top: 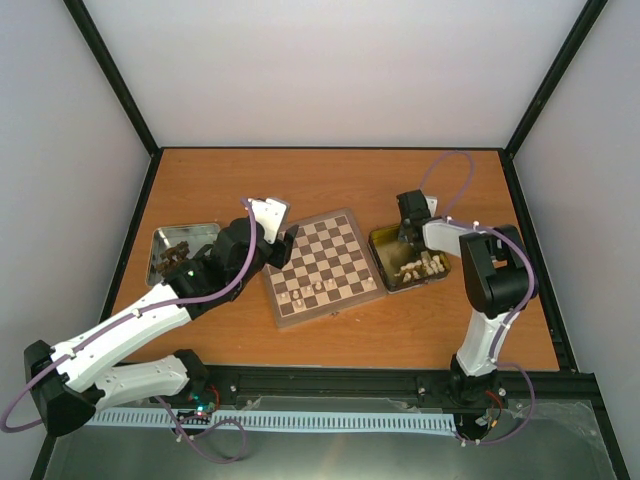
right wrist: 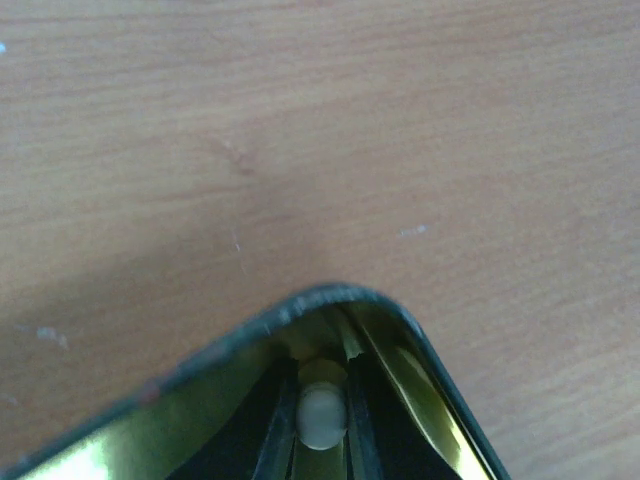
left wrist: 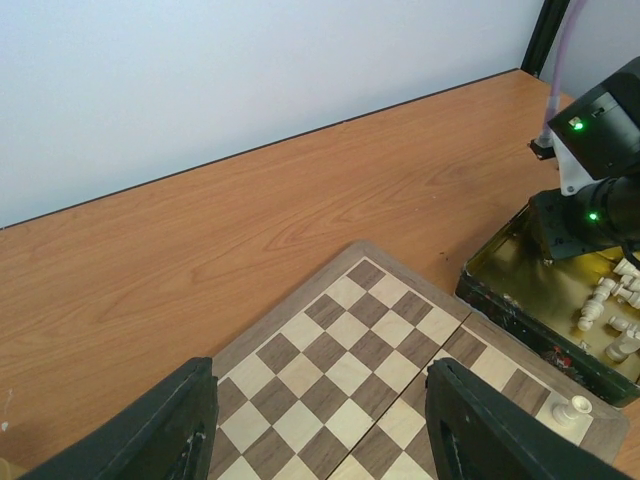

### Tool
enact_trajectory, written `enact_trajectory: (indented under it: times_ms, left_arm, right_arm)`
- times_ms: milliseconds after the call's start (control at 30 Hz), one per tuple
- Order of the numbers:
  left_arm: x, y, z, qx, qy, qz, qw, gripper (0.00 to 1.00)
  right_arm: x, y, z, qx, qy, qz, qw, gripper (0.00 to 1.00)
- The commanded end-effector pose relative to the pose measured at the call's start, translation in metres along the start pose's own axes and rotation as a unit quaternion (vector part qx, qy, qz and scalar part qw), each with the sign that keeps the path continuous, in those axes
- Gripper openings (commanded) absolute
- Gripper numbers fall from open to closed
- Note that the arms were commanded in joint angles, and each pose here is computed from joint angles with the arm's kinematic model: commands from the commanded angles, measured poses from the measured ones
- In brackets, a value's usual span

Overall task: Set up the chess pieces on the board
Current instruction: Adjust the chess piece in the storage box, then pick up the chess piece from the storage box.

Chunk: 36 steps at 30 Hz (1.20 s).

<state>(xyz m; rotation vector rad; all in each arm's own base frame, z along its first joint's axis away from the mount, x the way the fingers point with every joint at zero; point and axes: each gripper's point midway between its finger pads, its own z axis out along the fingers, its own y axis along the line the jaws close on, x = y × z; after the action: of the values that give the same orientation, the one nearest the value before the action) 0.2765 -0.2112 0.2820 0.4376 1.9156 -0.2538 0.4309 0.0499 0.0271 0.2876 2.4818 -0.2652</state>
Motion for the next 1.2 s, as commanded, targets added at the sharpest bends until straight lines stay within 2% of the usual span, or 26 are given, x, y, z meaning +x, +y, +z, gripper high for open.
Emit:
enact_trajectory:
  times_ms: [0, 333, 400, 500, 567, 667, 867, 1167]
  left_arm:
    - [-0.008, 0.001, 0.001, 0.002, -0.012, 0.002, 1.000, 0.58]
    - [-0.008, 0.001, 0.002, 0.003, -0.011, 0.000, 1.000, 0.58]
    - [-0.007, 0.001, 0.002, 0.004, -0.010, 0.000, 1.000, 0.58]
    - [-0.007, 0.001, 0.002, 0.005, -0.010, 0.000, 1.000, 0.58]
    - [-0.007, 0.001, 0.002, 0.005, -0.010, 0.000, 1.000, 0.58]
    - [-0.007, 0.001, 0.002, 0.004, -0.009, -0.001, 1.000, 0.58]
    - [-0.007, 0.002, 0.002, 0.003, -0.010, -0.002, 1.000, 0.58]
    - [-0.006, 0.002, 0.003, 0.004, -0.008, -0.001, 1.000, 0.58]
  right_arm:
    - [0.002, -0.007, -0.015, -0.012, -0.006, 0.027, 1.000, 0.09]
    - [0.037, 0.007, -0.035, -0.056, 0.030, 0.035, 0.997, 0.12]
    - [0.040, 0.007, -0.035, -0.052, 0.035, 0.036, 0.997, 0.17]
    - [0.036, 0.003, -0.037, -0.043, 0.033, 0.039, 0.998, 0.32]
    - [0.032, 0.003, -0.038, -0.039, 0.030, 0.039, 0.998, 0.38]
    - [0.027, 0.003, -0.038, -0.036, 0.025, 0.035, 0.998, 0.37]
    - [0.021, 0.001, -0.038, -0.025, 0.019, 0.032, 0.999, 0.28]
    - [0.019, 0.003, -0.036, -0.025, 0.017, 0.026, 0.999, 0.20]
